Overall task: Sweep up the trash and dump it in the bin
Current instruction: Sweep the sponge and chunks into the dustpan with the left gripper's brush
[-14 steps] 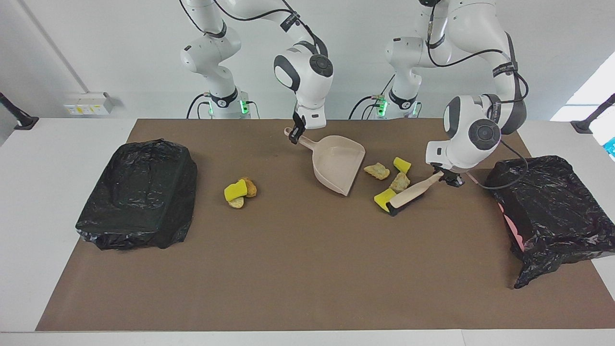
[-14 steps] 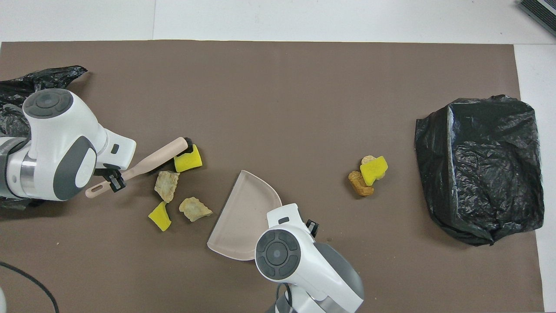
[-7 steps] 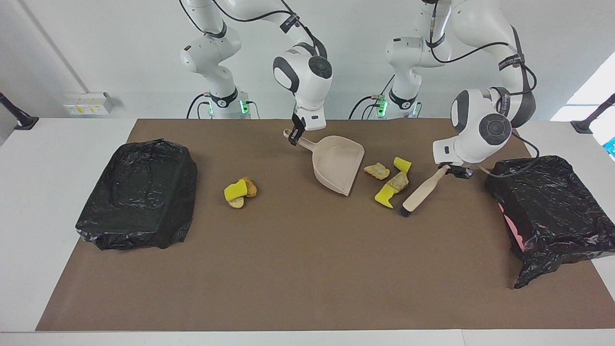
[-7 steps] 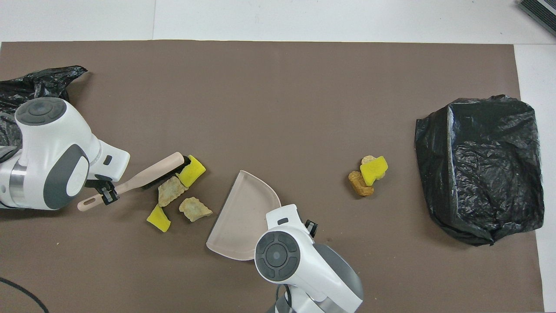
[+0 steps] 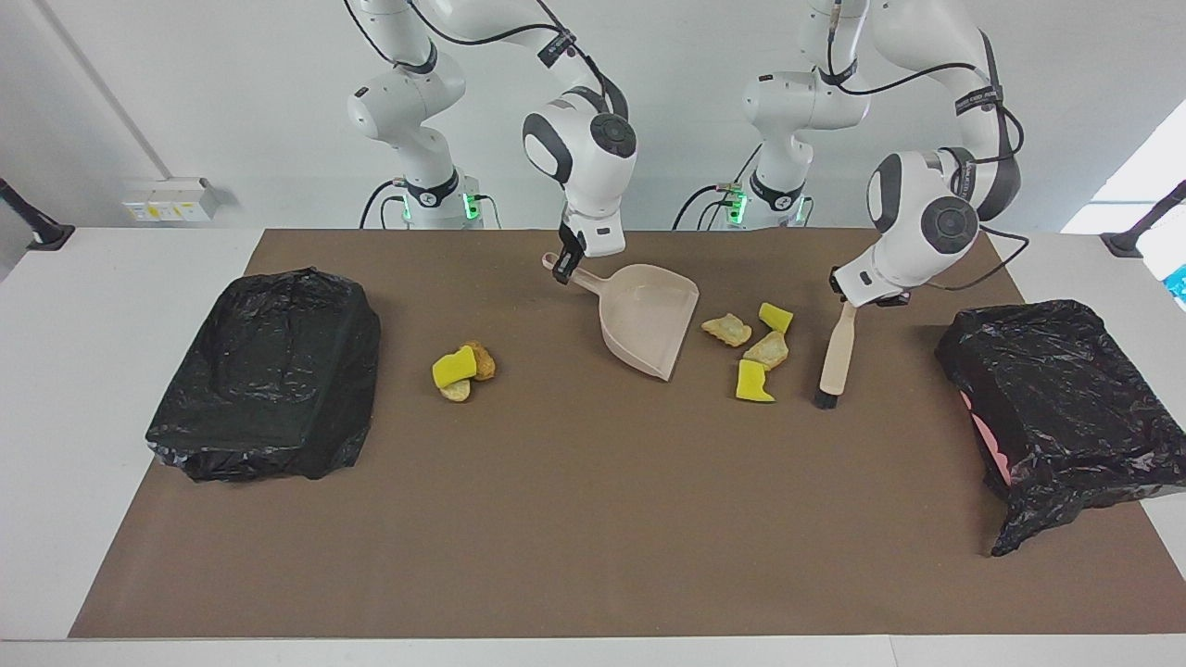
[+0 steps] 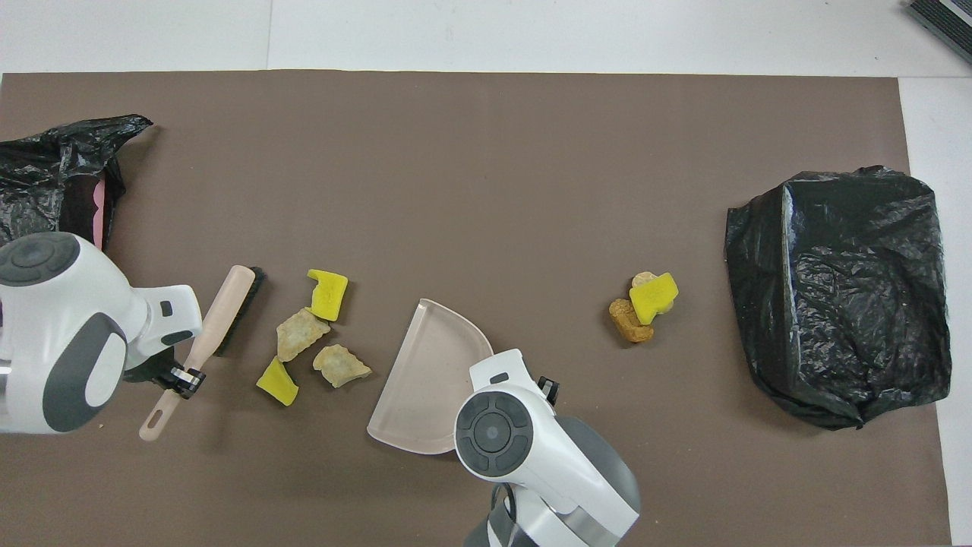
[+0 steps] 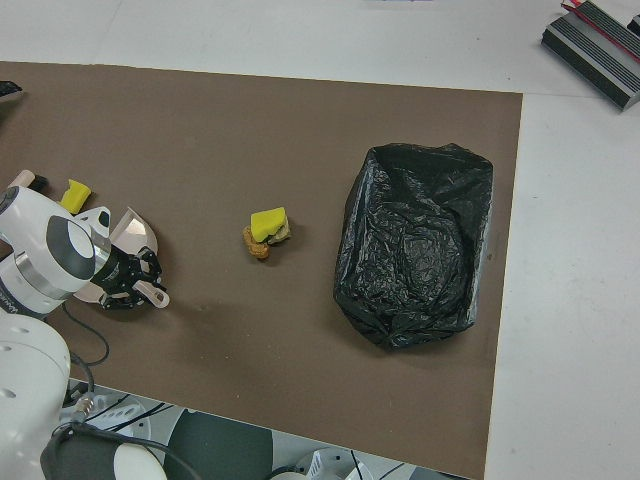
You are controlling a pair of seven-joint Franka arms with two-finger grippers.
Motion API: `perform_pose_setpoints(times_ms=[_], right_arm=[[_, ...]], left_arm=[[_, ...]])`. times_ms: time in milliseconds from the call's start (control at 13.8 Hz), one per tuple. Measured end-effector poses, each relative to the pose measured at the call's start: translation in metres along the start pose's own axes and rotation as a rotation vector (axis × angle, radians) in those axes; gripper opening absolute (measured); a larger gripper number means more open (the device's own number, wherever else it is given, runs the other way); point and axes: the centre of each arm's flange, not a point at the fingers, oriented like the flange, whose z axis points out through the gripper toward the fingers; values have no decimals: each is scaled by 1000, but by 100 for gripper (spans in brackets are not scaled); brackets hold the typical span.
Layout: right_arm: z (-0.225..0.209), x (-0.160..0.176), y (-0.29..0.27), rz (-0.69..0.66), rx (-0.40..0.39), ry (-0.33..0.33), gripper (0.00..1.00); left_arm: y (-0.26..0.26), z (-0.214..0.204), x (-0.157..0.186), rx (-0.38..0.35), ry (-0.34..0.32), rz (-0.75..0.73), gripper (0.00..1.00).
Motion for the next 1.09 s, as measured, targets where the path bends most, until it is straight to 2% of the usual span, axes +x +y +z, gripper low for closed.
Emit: perform_pose_setpoints(times_ms=[217, 435, 870, 1087], right_arm=[[0, 0, 0, 0, 0, 0, 33], [0, 0, 0, 0, -1, 1, 33], [0, 0, 0, 0, 0, 0, 33], [1, 0, 0, 0, 0, 0, 33]], left_arm=[[57, -2, 3, 15, 15, -53, 27], [123, -6, 9, 22, 24, -30, 27], [244, -3, -3, -85, 13, 160, 27], [266, -2, -13, -168, -14, 273, 27]])
